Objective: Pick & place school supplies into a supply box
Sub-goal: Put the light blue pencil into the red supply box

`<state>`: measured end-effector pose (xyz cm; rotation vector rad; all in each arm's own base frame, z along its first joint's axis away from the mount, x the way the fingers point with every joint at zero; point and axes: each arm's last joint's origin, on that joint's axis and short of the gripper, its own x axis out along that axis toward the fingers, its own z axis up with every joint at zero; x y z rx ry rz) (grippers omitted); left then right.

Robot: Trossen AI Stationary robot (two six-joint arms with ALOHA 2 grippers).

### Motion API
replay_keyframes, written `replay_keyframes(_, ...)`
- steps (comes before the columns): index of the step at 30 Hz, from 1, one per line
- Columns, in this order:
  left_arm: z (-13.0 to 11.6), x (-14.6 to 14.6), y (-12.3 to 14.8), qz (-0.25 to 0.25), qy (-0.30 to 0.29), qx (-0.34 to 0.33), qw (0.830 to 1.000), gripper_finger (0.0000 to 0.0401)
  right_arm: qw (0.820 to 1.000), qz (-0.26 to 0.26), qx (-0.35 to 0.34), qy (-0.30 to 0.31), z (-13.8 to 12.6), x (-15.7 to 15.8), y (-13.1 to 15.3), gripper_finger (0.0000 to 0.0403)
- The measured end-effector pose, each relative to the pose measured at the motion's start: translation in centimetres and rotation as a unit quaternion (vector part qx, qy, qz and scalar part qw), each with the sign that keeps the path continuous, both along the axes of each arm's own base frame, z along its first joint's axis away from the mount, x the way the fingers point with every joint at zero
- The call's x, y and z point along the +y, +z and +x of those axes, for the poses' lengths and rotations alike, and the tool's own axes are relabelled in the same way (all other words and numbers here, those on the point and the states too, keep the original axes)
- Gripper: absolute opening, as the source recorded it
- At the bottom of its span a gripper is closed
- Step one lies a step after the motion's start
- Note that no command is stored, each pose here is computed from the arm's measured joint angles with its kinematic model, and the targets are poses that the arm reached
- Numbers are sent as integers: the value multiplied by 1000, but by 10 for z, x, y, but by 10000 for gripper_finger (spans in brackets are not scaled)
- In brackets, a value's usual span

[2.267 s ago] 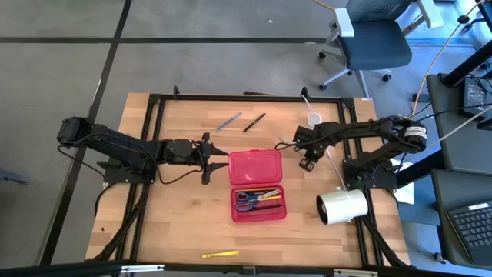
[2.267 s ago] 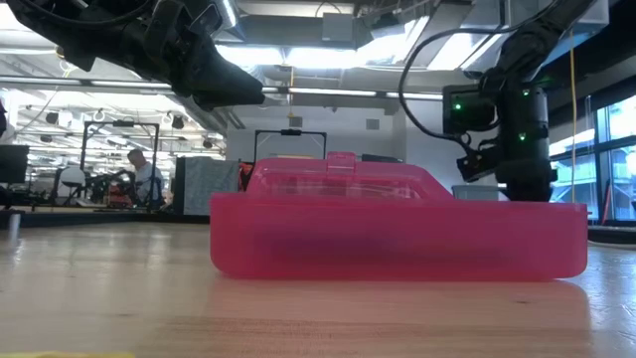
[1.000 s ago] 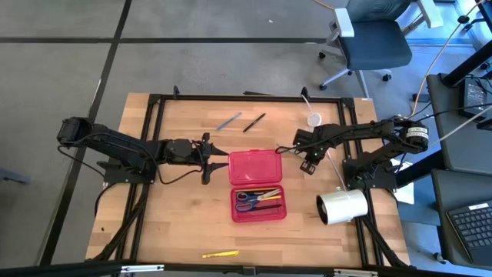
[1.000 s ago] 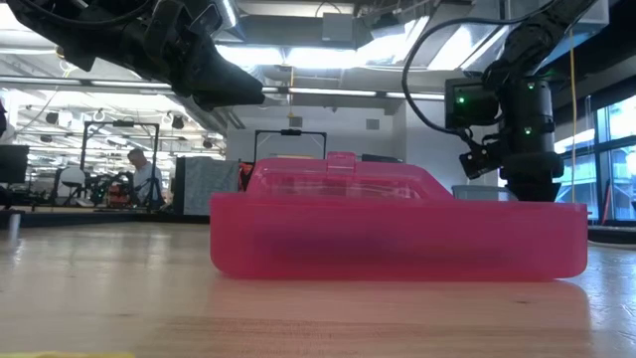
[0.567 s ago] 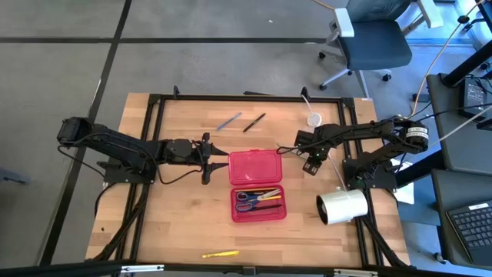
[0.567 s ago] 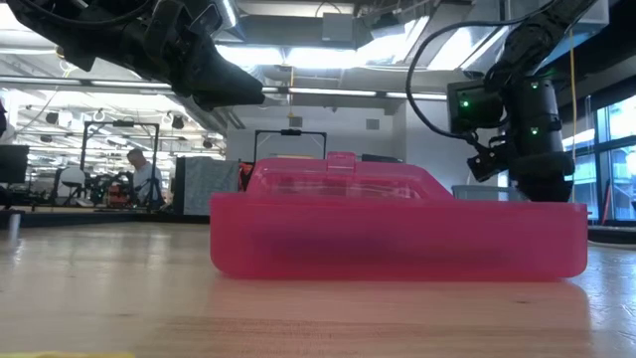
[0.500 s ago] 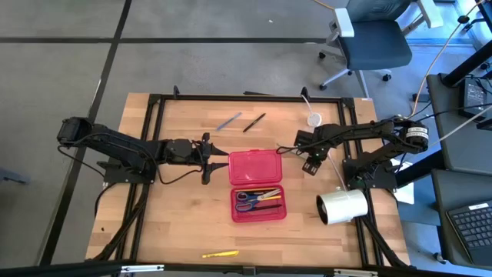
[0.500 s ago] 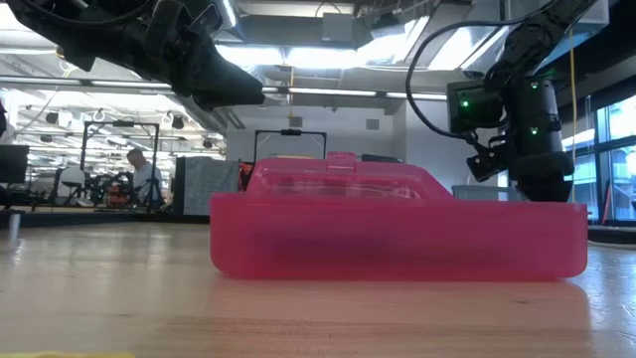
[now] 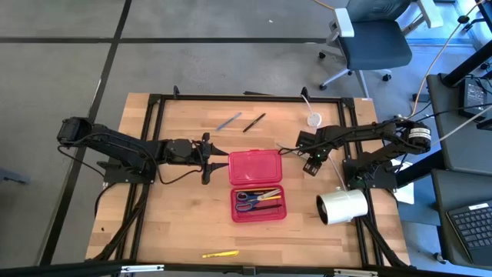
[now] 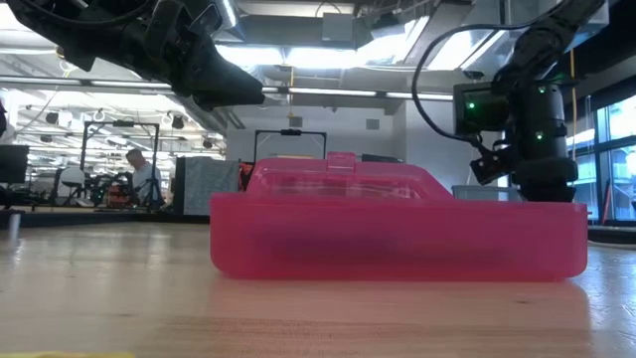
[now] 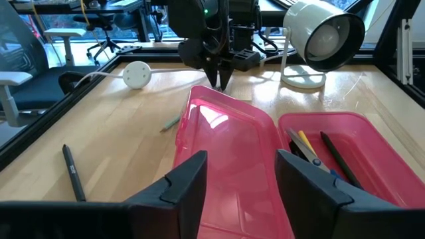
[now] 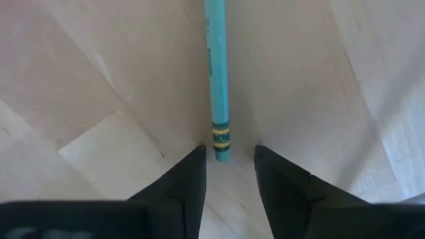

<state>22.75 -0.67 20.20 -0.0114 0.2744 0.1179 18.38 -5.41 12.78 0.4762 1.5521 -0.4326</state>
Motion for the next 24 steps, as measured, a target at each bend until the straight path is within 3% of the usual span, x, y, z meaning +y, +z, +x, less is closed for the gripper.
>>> replay_keyframes(19, 0, 0, 0, 1, 0, 0, 1000, 166, 1000, -17, -2, 13, 1, 2, -2, 132)
replay_keyframes(24, 0, 0, 0, 1, 0, 0, 1000, 164, 999, -21, -3, 24, 3, 6, -2, 101)
